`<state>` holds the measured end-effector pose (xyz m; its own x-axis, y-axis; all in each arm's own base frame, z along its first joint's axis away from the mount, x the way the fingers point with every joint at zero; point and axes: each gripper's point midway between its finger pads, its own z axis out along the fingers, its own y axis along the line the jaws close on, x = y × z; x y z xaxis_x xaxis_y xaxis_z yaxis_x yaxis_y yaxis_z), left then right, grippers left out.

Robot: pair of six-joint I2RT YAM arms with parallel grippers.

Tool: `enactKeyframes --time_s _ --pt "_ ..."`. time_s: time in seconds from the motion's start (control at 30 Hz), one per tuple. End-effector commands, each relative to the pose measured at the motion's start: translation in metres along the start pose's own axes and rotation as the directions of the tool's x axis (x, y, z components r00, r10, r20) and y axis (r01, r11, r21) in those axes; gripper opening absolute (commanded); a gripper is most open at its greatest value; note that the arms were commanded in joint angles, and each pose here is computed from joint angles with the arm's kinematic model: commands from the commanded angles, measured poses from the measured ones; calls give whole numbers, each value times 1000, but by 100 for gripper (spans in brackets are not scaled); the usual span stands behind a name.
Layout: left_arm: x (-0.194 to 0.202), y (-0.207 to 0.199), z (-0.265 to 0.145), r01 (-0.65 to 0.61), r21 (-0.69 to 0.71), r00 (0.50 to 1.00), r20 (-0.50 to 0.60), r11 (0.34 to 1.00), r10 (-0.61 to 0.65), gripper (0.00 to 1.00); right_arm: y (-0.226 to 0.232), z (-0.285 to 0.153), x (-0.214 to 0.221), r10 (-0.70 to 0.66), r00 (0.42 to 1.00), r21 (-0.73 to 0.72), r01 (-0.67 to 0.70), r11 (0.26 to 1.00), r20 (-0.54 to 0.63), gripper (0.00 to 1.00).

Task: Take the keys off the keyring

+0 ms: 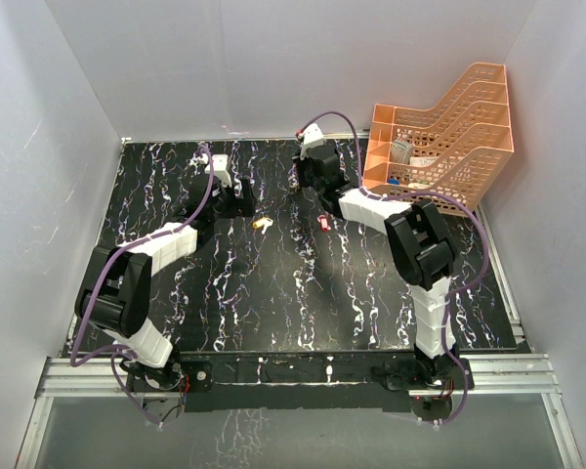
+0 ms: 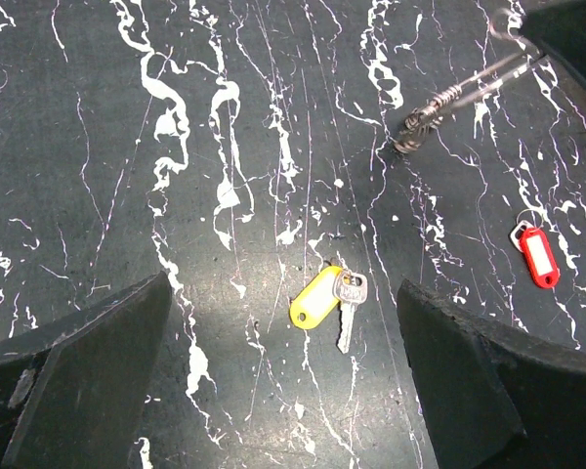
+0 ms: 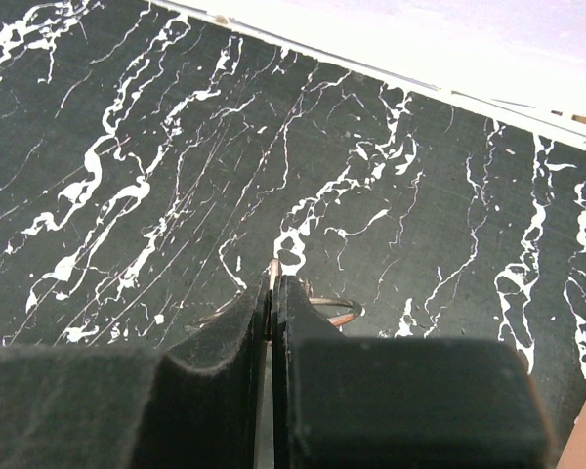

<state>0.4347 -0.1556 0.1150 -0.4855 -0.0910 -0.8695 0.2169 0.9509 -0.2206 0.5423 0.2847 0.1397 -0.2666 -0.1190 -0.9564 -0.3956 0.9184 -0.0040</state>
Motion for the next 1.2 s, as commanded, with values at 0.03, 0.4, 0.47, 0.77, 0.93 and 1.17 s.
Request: enactKeyframes --time_s 0.03,0.4,0.47,0.77,0.93,1.17 --pt "-20 5 -10 19 -40 999 36 999 -17 99 3 29 -10 -25 999 -12 25 1000 22 0" --pt "-10 16 -9 29 -95 999 17 995 -27 99 12 61 34 -5 997 -53 1 999 -83 0" --pt "-10 17 -9 29 -101 999 17 995 -28 99 15 63 48 0 992 -65 -8 998 -127 0" --pt "-7 21 -11 41 -121 999 20 992 -39 99 19 58 62 9 988 -89 -23 996 -156 0" --pt "-5 20 -11 50 -116 999 15 992 -48 99 19 66 41 0 994 -84 -9 996 -106 0" --pt "-10 20 -11 40 -120 999 21 992 -38 99 19 76 22 -11 996 -82 4 997 -91 15"
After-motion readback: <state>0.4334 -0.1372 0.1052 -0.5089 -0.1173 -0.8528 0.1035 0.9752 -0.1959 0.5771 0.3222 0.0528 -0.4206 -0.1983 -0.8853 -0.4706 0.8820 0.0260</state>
